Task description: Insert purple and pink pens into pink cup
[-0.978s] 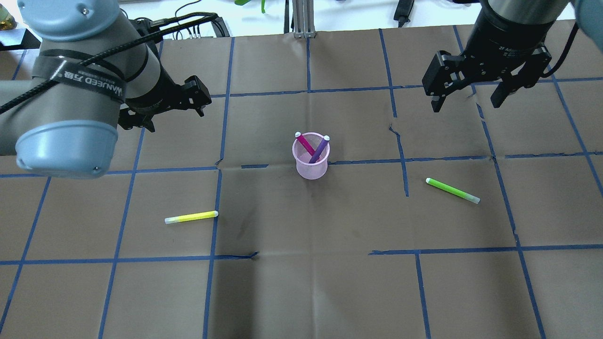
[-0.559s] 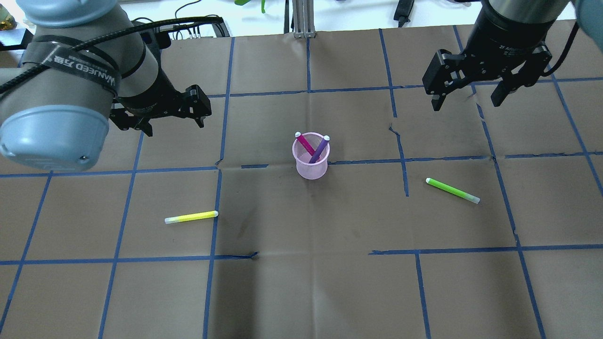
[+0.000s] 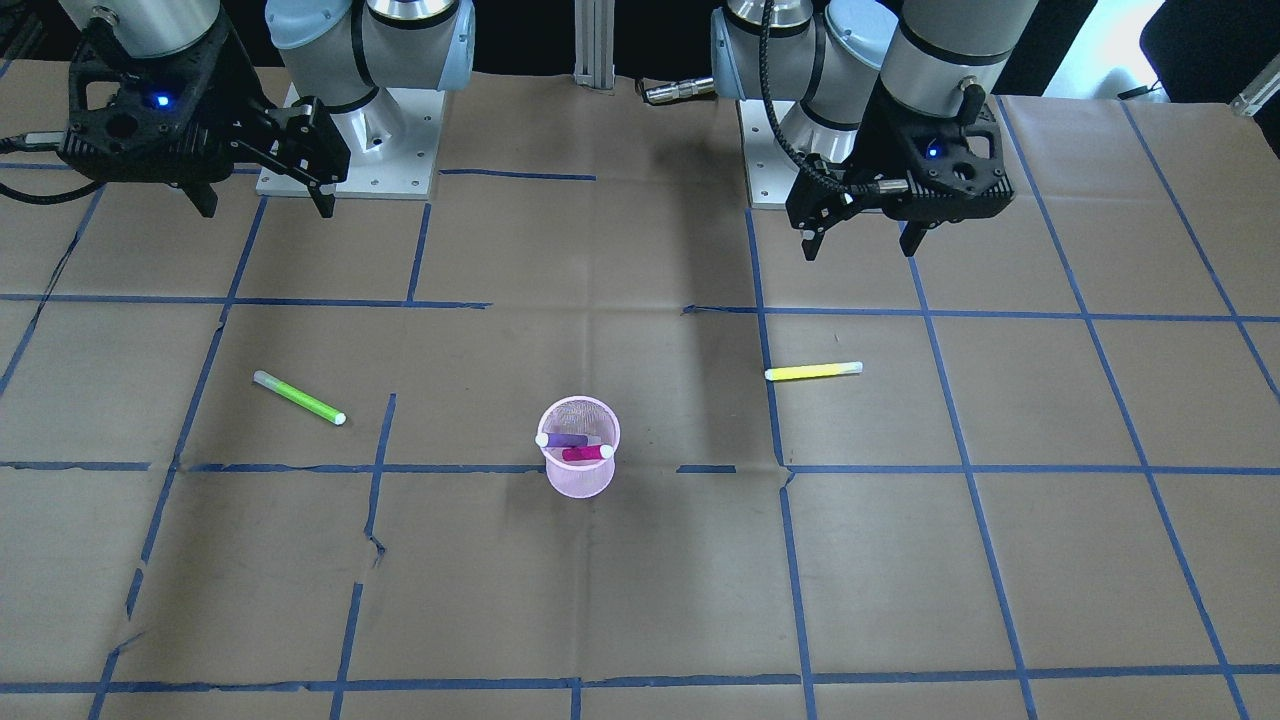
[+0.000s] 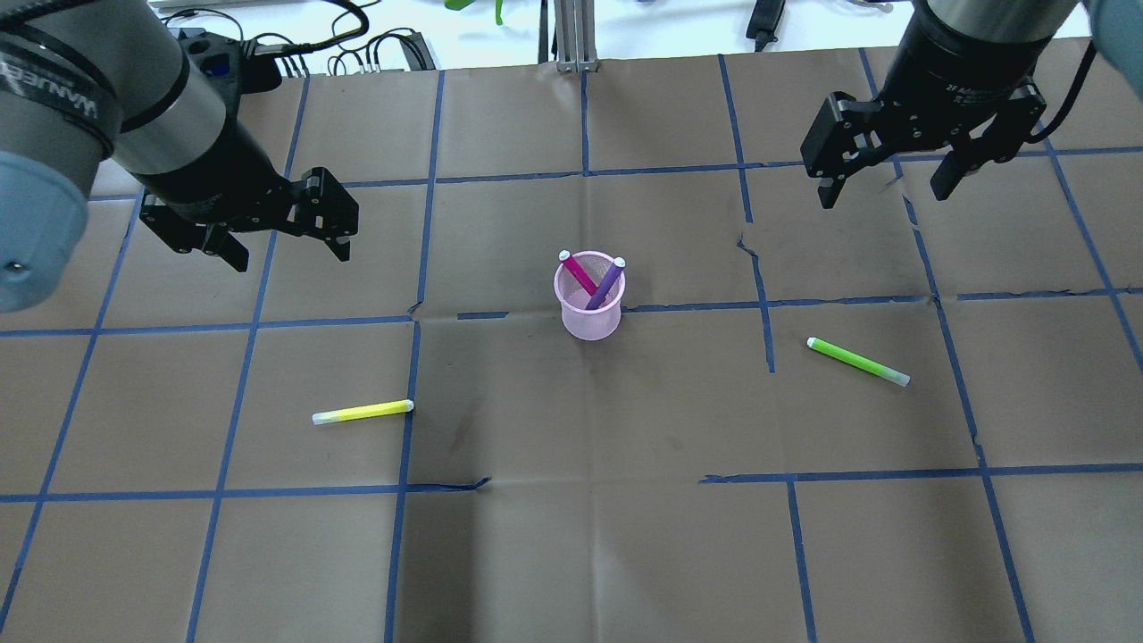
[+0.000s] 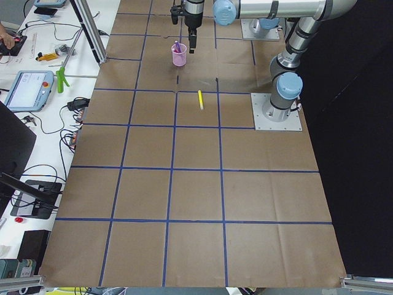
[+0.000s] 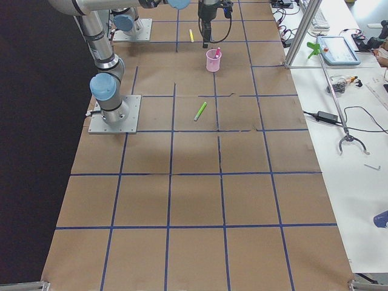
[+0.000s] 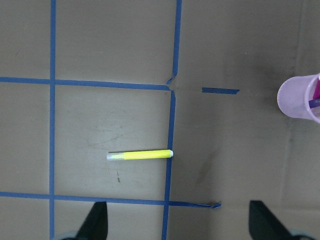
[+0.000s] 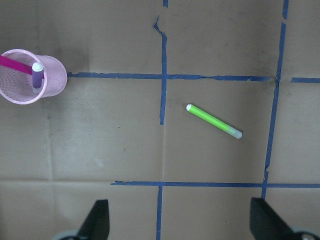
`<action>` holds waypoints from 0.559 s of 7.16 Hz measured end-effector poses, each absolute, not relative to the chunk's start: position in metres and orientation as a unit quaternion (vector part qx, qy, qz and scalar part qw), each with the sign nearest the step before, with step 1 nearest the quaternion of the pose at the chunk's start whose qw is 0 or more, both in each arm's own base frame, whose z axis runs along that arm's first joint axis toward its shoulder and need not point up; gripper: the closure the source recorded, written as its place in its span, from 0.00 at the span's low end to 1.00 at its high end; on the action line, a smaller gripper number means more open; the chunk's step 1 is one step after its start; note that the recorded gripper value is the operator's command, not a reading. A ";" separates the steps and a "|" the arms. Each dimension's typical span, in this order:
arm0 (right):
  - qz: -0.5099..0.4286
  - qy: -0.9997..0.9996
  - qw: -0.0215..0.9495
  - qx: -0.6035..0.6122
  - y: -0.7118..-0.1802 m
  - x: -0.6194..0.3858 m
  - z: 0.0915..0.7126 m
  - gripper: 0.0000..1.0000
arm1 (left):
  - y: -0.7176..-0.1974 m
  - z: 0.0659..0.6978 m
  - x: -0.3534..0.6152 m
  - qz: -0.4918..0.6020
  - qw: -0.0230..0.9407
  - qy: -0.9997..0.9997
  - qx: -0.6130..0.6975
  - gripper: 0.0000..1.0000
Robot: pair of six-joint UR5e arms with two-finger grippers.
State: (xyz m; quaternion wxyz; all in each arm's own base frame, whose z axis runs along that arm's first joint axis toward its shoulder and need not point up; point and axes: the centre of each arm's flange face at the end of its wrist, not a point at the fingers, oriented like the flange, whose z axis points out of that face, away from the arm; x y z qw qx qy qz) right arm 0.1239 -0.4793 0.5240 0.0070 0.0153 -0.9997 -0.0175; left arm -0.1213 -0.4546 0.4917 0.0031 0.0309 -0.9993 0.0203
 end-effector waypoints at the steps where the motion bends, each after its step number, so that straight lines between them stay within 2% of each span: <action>1: -0.018 -1.000 0.007 0.016 -0.479 0.124 0.524 0.00 | -0.455 0.498 -0.120 0.022 0.003 -0.999 0.029 0.02; 4: -0.017 -1.000 0.007 0.016 -0.479 0.124 0.524 0.00 | -0.460 0.499 -0.121 0.021 0.003 -0.999 0.032 0.02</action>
